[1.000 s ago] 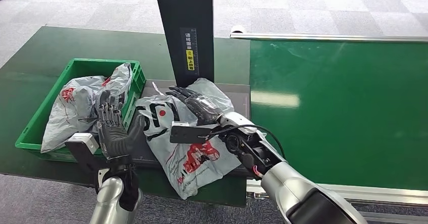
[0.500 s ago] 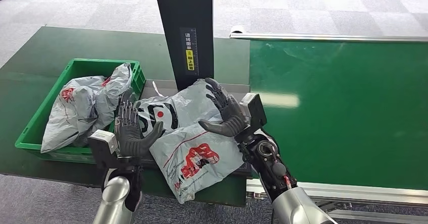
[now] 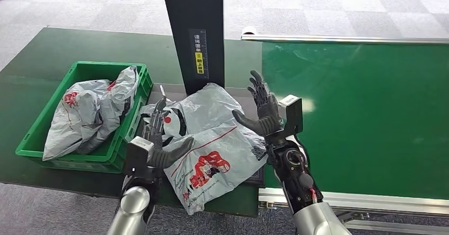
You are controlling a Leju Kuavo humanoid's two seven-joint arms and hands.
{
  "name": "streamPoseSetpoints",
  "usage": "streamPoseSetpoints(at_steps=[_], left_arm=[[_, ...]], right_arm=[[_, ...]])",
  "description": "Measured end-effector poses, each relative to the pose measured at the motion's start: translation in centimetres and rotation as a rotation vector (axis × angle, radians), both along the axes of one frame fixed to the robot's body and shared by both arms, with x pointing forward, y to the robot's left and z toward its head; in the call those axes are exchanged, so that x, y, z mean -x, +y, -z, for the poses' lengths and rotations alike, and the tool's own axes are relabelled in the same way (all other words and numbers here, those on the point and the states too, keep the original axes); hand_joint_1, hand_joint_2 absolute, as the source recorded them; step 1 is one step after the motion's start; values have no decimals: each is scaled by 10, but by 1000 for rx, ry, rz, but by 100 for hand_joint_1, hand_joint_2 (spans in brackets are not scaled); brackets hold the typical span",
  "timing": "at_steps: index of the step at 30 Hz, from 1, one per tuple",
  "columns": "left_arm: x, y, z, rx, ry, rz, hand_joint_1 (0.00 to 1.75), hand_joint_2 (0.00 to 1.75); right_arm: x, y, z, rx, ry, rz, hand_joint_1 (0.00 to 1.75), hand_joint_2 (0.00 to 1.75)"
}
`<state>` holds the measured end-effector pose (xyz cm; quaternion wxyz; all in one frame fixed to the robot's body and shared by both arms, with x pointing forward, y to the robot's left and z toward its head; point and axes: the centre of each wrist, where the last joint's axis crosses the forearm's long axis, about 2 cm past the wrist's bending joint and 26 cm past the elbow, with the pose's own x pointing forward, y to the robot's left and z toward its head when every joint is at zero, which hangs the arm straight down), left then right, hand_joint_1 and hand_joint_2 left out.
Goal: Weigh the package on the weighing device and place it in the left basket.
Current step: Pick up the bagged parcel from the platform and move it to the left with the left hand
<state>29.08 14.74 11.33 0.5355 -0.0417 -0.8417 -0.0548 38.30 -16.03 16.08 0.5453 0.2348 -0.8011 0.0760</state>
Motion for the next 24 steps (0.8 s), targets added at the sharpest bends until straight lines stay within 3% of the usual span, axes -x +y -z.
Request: streamPoseSetpoints(at_steps=[13,19,24], left_arm=[[2,-8,4,-48,29,41,0,175],[-3,-29,6,-454,66,143,0,175],[-8,-39,15,-641,107,207,0,175]], right_arm=[[2,-5,-8,-12,-44,28,0,175],[4,-6,-12,16,-77,52,0,175],[8,-8,-11,54,-96,69,0,175]])
